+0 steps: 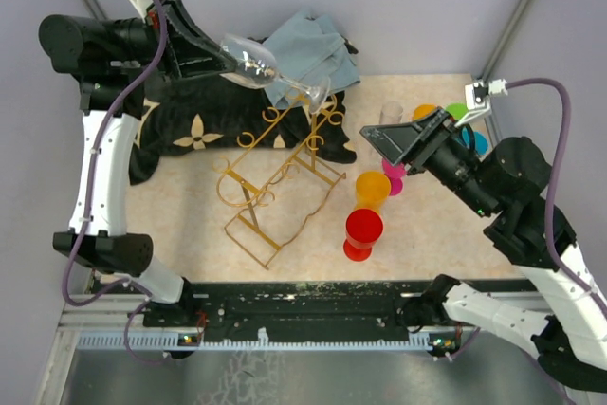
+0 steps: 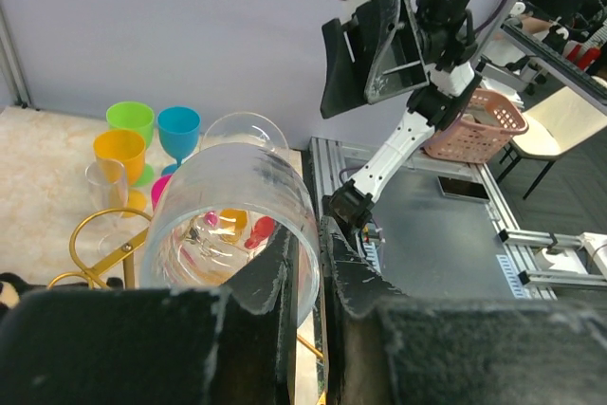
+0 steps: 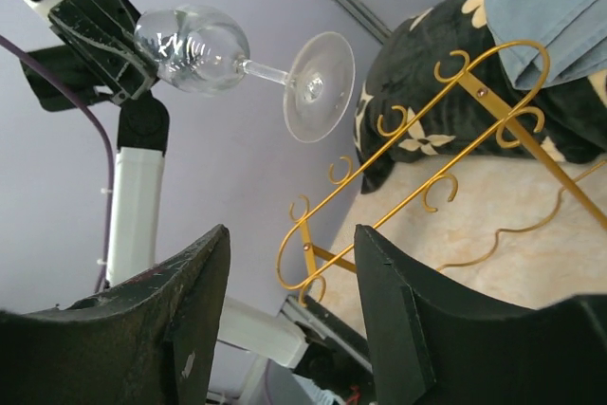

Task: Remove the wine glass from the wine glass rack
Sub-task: Pick up the wine glass from the wine rack.

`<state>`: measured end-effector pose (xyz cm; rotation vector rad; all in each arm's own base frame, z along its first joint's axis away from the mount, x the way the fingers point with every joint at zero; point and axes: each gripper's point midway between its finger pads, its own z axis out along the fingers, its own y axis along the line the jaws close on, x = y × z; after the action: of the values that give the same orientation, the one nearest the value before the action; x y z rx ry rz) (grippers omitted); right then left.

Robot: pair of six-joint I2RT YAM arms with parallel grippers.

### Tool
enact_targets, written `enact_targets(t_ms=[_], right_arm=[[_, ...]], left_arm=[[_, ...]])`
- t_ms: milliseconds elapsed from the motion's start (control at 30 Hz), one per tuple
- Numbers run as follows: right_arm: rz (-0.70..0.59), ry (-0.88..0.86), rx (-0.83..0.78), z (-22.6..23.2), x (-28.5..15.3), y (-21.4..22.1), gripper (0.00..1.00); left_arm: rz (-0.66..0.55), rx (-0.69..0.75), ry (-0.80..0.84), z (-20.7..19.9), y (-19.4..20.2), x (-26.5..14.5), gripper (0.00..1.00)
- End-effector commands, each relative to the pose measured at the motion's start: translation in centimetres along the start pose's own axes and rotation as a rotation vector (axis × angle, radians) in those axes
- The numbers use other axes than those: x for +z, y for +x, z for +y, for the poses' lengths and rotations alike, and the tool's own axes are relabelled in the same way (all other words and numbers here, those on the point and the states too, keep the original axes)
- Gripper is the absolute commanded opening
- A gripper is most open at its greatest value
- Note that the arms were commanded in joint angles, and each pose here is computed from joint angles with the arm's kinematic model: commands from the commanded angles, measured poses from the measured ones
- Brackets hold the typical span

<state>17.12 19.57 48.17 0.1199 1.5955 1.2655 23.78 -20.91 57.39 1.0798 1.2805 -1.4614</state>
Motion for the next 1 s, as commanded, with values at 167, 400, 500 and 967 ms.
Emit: enact_targets(t_ms=[167, 400, 500, 967], right_arm=[[0.076, 0.119, -0.259, -0.9, 2.6, -1.0, 0.61], [0.109, 0.139, -0.405, -0.1, 4.6, -2.3, 0.69], [0.095, 0.131, -0.458, 0.4, 5.2, -3.2, 0.7], [0.151, 0.098, -0.467, 0.4, 7.6, -1.7, 0.72]], left_arm=[[0.065, 0.125, 0.032, 1.6, 1.0, -0.2, 0.0], [0.144, 0.16, 0.061, 4.6, 2.9, -0.6, 0.0], [0.192, 0.187, 0.059, 6.1, 3.6, -0.8, 0.0], [0.164, 0.225, 0.056, 4.2, 2.4, -0.7, 0.0]])
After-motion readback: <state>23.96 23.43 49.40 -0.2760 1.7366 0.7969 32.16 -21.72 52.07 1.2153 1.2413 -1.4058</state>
